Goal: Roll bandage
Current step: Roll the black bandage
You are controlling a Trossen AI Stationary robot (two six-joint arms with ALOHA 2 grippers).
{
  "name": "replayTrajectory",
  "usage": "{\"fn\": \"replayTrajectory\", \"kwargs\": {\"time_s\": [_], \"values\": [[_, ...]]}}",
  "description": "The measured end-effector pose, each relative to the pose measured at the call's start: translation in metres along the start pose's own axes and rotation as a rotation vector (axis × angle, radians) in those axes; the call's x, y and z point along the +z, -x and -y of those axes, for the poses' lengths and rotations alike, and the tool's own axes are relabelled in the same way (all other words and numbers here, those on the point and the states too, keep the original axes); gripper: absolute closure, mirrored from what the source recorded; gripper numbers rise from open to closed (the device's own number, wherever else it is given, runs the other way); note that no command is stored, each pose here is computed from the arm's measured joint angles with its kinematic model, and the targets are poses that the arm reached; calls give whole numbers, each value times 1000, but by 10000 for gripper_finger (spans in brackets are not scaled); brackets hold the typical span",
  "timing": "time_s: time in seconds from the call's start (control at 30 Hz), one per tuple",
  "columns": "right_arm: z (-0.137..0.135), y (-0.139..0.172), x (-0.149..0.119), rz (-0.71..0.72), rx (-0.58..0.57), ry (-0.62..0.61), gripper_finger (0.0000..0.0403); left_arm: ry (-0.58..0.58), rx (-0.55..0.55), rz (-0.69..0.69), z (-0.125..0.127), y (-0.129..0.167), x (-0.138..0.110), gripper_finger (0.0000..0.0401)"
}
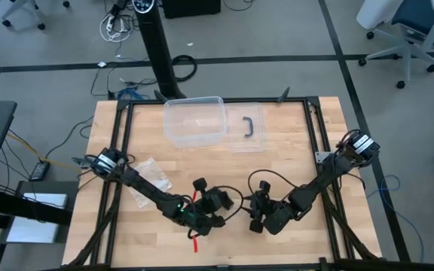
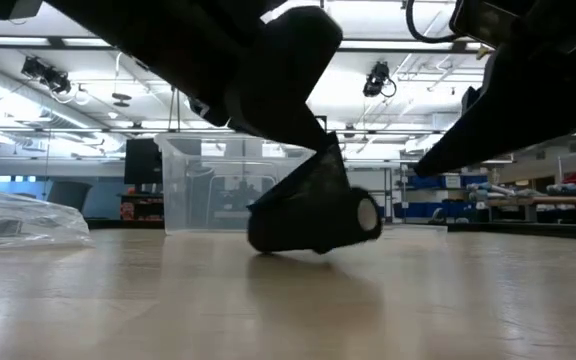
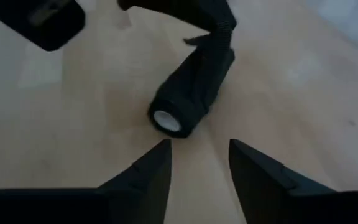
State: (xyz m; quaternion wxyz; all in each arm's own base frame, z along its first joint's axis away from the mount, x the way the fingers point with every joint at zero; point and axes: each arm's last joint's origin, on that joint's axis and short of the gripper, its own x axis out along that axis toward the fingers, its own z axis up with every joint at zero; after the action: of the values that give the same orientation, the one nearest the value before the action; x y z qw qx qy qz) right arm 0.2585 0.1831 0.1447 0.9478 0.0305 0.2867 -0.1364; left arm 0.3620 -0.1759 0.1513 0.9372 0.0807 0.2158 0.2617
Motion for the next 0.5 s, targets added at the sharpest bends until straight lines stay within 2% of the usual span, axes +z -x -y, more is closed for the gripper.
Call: {"fn": "replayTrajectory", "kwargs": {"time_s": [0.27, 0.43, 0.5], "values": [[-1, -15, -13, 7, -74, 106, 197, -1, -4, 15, 0, -1, 3, 401], [2, -19, -19, 56, -191, 185, 197, 0, -13, 12, 1, -1, 2, 401], [2, -19, -19, 60, -198, 220, 200, 0, -15, 12, 1, -1, 3, 401]]}}
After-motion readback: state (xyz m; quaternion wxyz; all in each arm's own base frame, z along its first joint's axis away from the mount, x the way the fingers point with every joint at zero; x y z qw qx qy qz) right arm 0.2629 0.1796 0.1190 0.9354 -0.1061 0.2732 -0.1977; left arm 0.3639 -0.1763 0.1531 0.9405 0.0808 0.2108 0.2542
